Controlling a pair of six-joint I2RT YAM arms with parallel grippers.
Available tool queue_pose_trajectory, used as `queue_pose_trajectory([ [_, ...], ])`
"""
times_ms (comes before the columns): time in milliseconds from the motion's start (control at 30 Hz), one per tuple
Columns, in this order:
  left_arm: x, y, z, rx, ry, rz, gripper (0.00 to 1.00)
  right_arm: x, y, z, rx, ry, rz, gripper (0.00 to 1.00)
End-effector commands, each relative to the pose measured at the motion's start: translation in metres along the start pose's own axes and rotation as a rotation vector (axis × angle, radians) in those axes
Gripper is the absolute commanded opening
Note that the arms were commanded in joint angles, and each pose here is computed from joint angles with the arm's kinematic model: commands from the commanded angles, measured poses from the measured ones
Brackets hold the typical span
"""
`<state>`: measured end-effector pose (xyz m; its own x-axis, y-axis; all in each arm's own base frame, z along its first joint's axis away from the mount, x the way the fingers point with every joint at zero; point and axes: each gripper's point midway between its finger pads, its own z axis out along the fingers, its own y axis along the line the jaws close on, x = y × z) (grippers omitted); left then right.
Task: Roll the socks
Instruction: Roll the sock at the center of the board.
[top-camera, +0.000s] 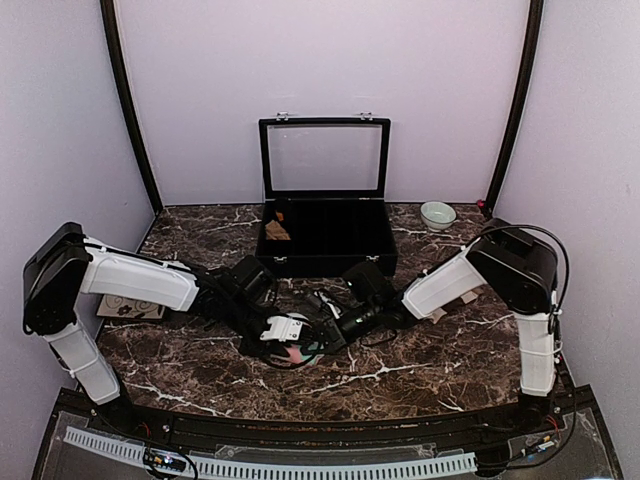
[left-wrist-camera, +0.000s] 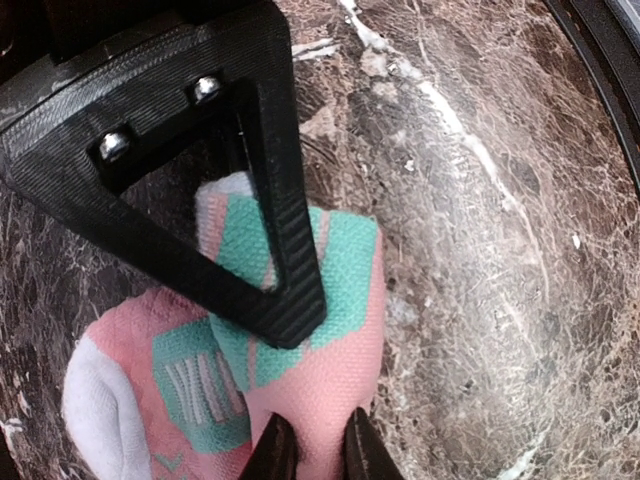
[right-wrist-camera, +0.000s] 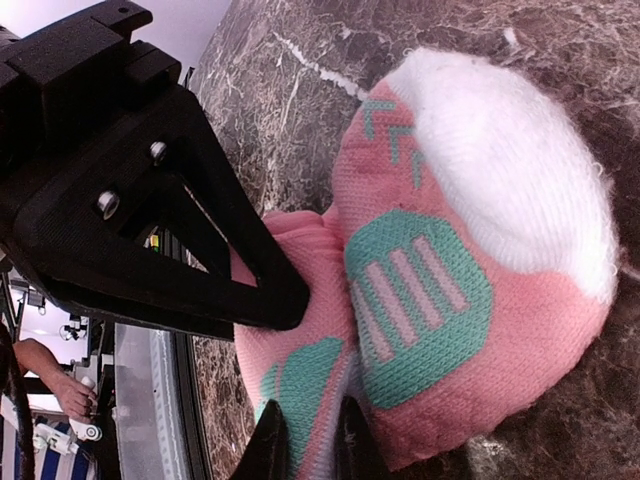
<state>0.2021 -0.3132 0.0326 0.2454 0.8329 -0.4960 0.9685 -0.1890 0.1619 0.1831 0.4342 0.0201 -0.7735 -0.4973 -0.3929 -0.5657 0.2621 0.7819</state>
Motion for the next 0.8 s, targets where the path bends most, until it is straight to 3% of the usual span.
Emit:
queue_pose_trajectory([
  [0, 0.045, -0.015, 0.021, 0.042, 0.167, -0.037, 0.09, 0.103, -0.066, -0.003, 0.226, 0.231, 0.309, 0.03],
  [67, 0.048, -0.018, 0.023, 0.058, 0.174, -0.048, 0.11, 0.1, -0.064, -0.003, 0.22, 0.22, 0.296, 0.07],
  [333, 0.055, -0.027, 0.022, 0.256, 0.158, -0.241, 0.13, 0.078, -0.053, -0.018, 0.247, 0.119, 0.125, 0.42],
  [400, 0.057, -0.027, 0.021, 0.299, 0.15, -0.289, 0.15, 0.07, -0.048, -0.026, 0.263, 0.072, 0.061, 0.62],
  [433, 0.058, -0.026, 0.022, 0.318, 0.154, -0.309, 0.15, 0.068, -0.045, -0.029, 0.264, 0.055, 0.032, 0.92],
  [467, 0.057, -0.025, 0.022, 0.331, 0.152, -0.324, 0.15, 0.064, -0.042, -0.032, 0.267, 0.026, 0.002, 0.99],
  [767, 0.056, -0.038, 0.023, 0.48, 0.146, -0.429, 0.16, 0.042, -0.04, -0.093, 0.558, -0.22, -0.262, 0.99],
])
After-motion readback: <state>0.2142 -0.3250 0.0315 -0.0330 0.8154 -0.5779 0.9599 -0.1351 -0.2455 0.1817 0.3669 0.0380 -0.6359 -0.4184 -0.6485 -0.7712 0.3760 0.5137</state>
